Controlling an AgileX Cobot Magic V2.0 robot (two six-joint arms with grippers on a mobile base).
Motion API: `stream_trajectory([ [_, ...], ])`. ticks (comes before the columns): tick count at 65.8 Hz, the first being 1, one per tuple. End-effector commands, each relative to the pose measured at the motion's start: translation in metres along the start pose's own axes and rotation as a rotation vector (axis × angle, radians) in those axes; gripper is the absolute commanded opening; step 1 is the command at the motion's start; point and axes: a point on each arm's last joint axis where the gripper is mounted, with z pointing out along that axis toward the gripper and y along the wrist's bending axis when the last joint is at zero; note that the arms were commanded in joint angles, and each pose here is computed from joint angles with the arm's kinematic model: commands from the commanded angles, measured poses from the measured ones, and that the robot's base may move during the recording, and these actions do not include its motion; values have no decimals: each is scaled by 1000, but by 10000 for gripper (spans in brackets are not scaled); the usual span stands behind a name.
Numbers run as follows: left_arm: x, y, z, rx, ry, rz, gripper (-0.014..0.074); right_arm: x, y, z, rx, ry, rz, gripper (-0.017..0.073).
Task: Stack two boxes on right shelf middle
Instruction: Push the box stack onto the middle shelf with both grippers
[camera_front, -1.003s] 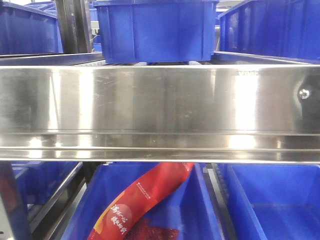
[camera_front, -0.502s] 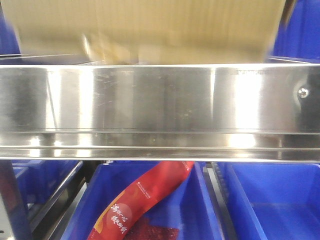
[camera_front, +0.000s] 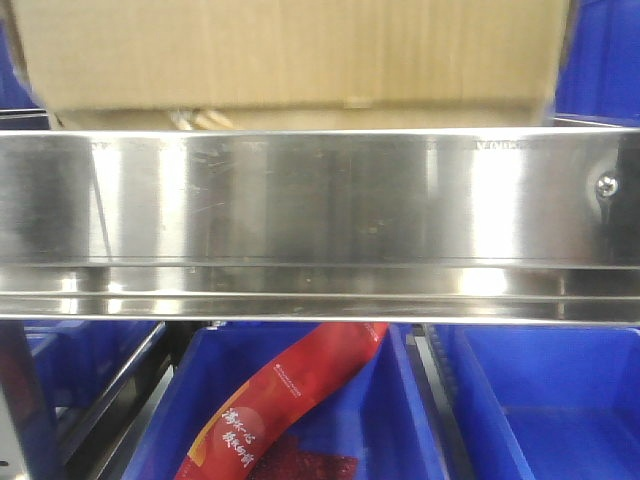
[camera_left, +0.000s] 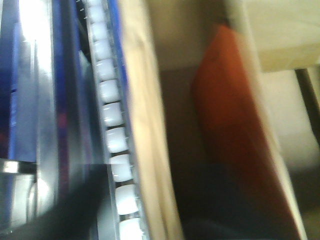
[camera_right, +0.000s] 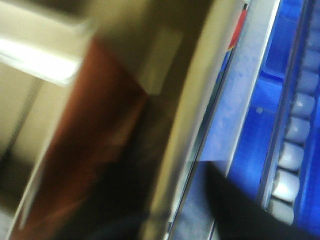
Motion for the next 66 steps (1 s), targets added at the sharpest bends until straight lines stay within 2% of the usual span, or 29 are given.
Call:
stream_trajectory([
  [1,-1,1,-6,-2,-24,1,603,-4,0,-6,6,-34,-20,538],
  [7,-1,2,-14,-1,-42,-2,531,-7,2,-15,6,-61,-25,532],
  [15,2,5,-34,3,-85,-7,485,-8,5,-32,6,-112,-34,489],
  [28,14,12,-80,10,-185,-21,470,0,12,-71,10,-209,-49,355],
  [34,27,15,-98,14,-222,-24,424,10,14,-86,16,-266,-52,288],
  [43,50,18,-117,33,-309,-26,266,34,15,-95,22,-310,-46,174],
  [49,68,20,-120,43,-364,-37,125,52,14,-96,25,-327,-39,69],
  [54,87,20,-116,50,-404,-33,11,70,13,-92,34,-334,-46,-41],
  [55,98,21,-115,55,-435,-30,-55,83,11,-86,40,-329,-52,-117],
  [58,110,21,-111,59,-448,-27,-100,94,9,-80,47,-332,-49,-167],
  [66,142,20,-98,69,-484,-18,-111,126,5,-66,64,-345,-53,-153],
])
